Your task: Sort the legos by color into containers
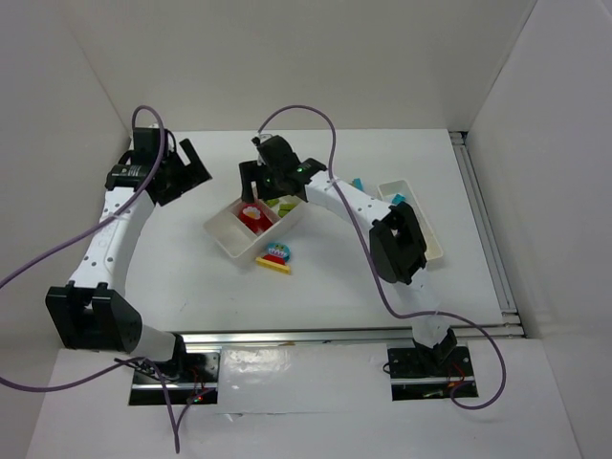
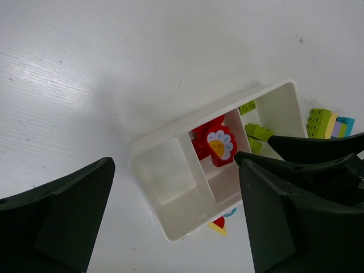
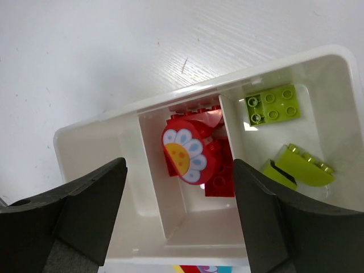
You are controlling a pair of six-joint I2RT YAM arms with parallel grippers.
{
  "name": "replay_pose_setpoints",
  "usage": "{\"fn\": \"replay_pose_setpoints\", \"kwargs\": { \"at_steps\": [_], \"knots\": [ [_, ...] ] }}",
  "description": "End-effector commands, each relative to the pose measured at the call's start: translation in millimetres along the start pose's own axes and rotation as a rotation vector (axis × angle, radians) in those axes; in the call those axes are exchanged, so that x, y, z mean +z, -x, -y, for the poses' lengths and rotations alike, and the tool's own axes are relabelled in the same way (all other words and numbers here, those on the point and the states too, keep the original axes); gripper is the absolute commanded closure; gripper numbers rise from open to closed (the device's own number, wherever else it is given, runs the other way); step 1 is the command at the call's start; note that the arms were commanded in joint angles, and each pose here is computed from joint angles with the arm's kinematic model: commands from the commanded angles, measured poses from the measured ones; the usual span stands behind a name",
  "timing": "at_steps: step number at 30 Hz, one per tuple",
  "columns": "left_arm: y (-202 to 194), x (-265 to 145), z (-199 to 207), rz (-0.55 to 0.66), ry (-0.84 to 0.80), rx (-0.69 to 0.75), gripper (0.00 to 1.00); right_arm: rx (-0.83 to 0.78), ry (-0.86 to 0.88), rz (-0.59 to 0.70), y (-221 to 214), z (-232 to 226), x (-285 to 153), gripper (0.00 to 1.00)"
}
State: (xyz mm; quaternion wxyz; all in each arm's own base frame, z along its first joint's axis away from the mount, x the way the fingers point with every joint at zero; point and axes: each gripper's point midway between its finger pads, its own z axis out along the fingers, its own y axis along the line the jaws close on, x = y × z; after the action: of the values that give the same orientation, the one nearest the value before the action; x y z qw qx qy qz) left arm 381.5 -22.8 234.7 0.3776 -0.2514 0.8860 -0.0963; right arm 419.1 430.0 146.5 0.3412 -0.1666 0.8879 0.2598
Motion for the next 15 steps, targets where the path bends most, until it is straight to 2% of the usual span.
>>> {"fn": "replay_pose_setpoints", "kwargs": {
  "at_steps": [1, 3, 4, 6, 9, 11, 13, 15],
  "knots": [
    [18, -17, 10, 0.065, -0.053, 0.010, 0.00, -0.027, 0.011, 0.080, 30, -17, -26, 0.18],
    [18, -17, 10, 0.065, -0.053, 0.010, 0.00, -0.020, -0.023, 0.094, 35, -8, -35, 0.18],
    [20, -19, 13, 0.066, -0.071, 0.021, 0.00, -0.020, -0.028, 0.130, 46, -10, -53, 0.20],
    [23, -20, 21, 0.076, -0.111, 0.041, 0.04, 0.005, -0.110, 0.172, 45, 11, -68, 0.49],
    [-2, -17, 45, 0.022, -0.192, 0.128, 0.09, 0.065, -0.204, 0.275, 46, 47, -112, 0.88],
    [-40, -13, 69, -0.050, -0.252, 0.234, 0.12, 0.133, -0.259, 0.296, 32, 72, -141, 0.94],
    [-73, -3, 83, -0.113, -0.255, 0.315, 0.17, 0.210, -0.350, 0.318, 25, 108, -162, 0.94],
    [-125, -7, 101, -0.207, -0.292, 0.438, 0.20, 0.240, -0.413, 0.307, 5, 132, -186, 0.89]
  ]
}}
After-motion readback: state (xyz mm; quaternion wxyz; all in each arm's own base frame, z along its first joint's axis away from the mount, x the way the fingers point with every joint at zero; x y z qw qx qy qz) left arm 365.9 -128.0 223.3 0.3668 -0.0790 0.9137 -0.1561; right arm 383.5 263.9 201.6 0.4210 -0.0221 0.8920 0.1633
